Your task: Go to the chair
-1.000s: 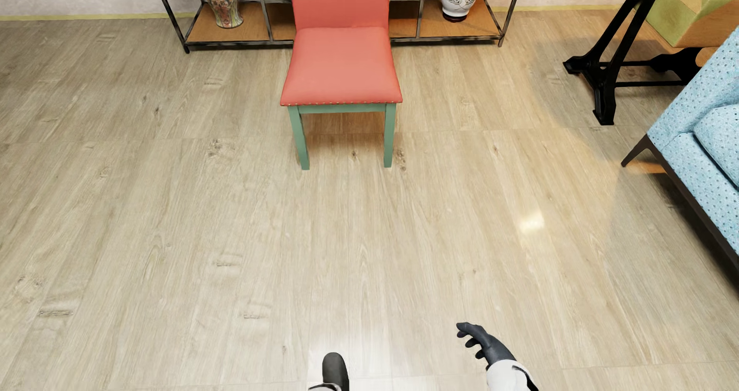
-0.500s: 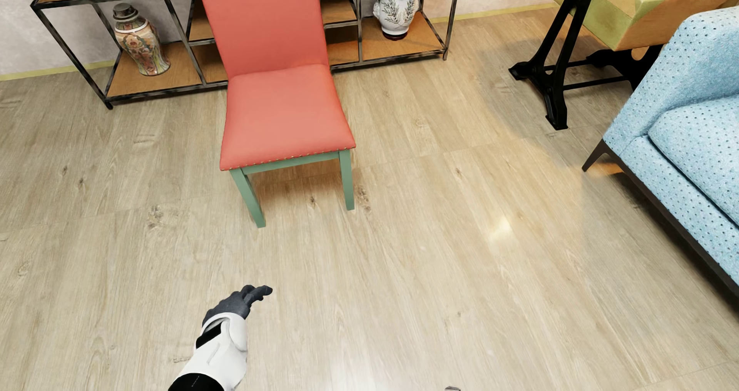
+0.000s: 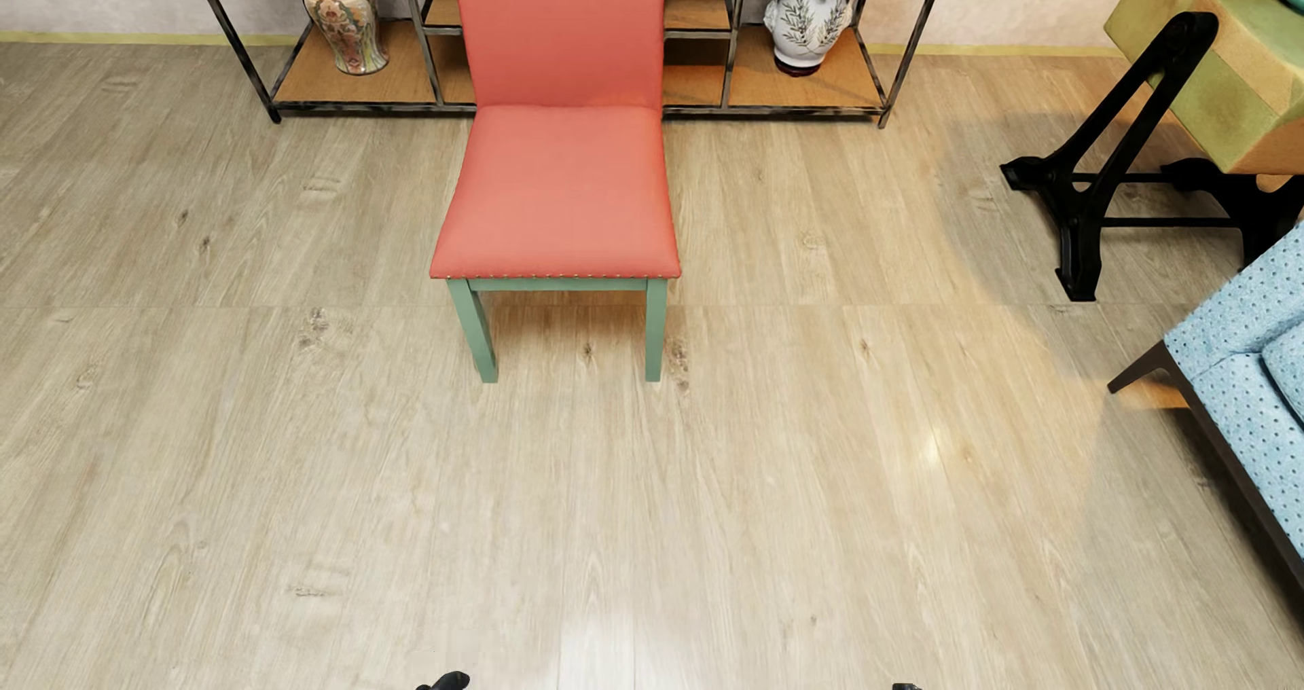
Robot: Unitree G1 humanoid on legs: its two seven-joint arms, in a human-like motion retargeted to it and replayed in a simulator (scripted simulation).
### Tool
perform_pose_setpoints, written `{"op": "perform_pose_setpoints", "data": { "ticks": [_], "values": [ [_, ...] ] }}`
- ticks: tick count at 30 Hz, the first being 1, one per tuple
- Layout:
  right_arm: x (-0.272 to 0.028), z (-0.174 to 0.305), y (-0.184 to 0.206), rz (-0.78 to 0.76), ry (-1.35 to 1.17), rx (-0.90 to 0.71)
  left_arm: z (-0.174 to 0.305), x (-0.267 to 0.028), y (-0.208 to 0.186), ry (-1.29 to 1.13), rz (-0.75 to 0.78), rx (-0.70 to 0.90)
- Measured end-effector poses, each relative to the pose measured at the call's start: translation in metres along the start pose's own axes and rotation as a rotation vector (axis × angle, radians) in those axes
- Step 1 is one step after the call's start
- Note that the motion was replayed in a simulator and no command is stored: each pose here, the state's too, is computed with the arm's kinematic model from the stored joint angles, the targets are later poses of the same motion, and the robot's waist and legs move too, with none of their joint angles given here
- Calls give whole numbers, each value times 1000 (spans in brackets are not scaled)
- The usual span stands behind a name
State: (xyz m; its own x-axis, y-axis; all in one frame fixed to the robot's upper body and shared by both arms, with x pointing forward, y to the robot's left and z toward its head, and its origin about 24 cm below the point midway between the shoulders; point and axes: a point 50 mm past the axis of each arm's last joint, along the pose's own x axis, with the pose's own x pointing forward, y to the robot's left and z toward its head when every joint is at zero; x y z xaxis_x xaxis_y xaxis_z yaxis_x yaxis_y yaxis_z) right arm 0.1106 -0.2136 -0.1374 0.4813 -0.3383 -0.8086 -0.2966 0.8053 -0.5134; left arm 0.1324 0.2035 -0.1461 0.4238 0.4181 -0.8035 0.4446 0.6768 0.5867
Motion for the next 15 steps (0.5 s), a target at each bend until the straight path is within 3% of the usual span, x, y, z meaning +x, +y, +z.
{"op": "perform_pose_setpoints", "data": {
  "ticks": [1,2,6,10,15],
  "values": [
    [2,3,-9,-25,-28,-3,-25,-4,-17,128,-73,-85],
    [3,6,-15,-46,-50,-2,-44,-10,-33,192,-161,-66],
    [3,5,-29,-127,-50,94,-88,-29,-64,151,-420,219],
    [1,-13,-2,2,51,54,-80,-27,-60,123,-396,325],
    [-4,-37,28,196,192,-53,-7,-14,-31,-102,-223,290]
  ]
}}
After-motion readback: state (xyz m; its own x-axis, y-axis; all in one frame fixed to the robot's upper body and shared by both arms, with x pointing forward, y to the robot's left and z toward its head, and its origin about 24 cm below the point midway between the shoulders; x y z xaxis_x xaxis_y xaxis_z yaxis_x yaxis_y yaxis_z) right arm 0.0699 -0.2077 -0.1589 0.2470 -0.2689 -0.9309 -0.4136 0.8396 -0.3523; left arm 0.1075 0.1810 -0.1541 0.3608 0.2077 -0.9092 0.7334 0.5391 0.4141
